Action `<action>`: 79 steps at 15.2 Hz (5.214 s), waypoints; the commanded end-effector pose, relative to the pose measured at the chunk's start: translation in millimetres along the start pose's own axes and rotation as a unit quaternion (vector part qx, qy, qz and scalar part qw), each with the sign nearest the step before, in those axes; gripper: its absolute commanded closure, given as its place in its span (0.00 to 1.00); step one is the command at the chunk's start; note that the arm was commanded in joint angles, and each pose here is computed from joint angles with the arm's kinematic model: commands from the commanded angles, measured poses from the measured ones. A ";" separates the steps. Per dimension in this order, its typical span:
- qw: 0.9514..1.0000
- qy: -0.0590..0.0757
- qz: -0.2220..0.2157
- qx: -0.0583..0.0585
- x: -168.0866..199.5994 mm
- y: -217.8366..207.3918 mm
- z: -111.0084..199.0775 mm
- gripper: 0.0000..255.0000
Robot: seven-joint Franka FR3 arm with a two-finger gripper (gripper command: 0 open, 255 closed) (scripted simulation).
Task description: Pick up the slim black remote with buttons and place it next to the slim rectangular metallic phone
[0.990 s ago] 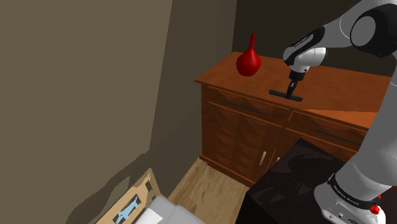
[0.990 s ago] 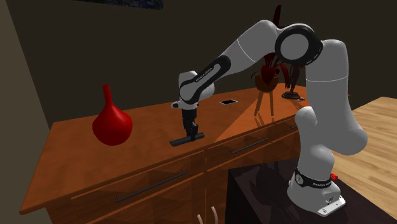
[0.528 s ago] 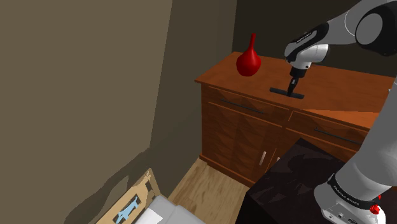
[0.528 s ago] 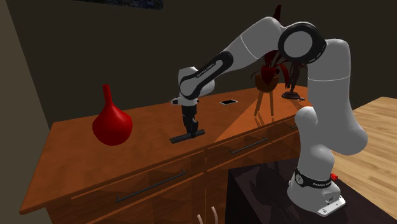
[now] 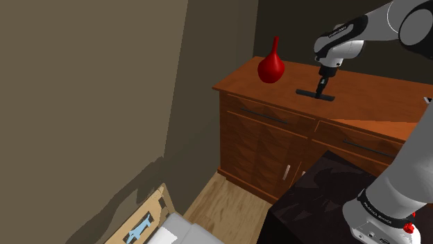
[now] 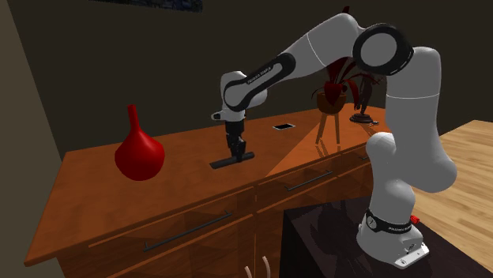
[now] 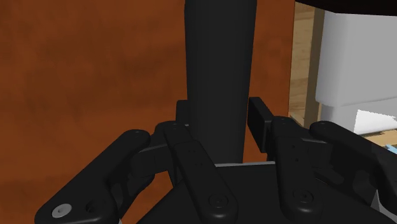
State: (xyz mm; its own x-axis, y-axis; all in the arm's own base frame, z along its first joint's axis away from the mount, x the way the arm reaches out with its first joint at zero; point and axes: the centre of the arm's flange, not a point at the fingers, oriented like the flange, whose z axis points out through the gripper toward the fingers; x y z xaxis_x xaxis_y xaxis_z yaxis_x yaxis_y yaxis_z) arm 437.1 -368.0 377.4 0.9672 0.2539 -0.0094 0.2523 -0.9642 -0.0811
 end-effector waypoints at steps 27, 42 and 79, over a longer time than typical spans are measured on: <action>1.000 0.000 0.000 0.000 -279.0 119.7 -33.9 1.00; 1.000 0.000 0.000 0.000 -460.1 199.4 -39.7 1.00; 1.000 0.000 0.000 0.000 -527.6 235.7 -3.9 0.00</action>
State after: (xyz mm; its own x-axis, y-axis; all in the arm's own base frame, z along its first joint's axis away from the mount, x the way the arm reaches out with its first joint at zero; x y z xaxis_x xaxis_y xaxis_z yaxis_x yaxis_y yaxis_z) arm -12.4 -729.1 354.0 0.9671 0.2541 -0.0097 0.2526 -0.9642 -0.0803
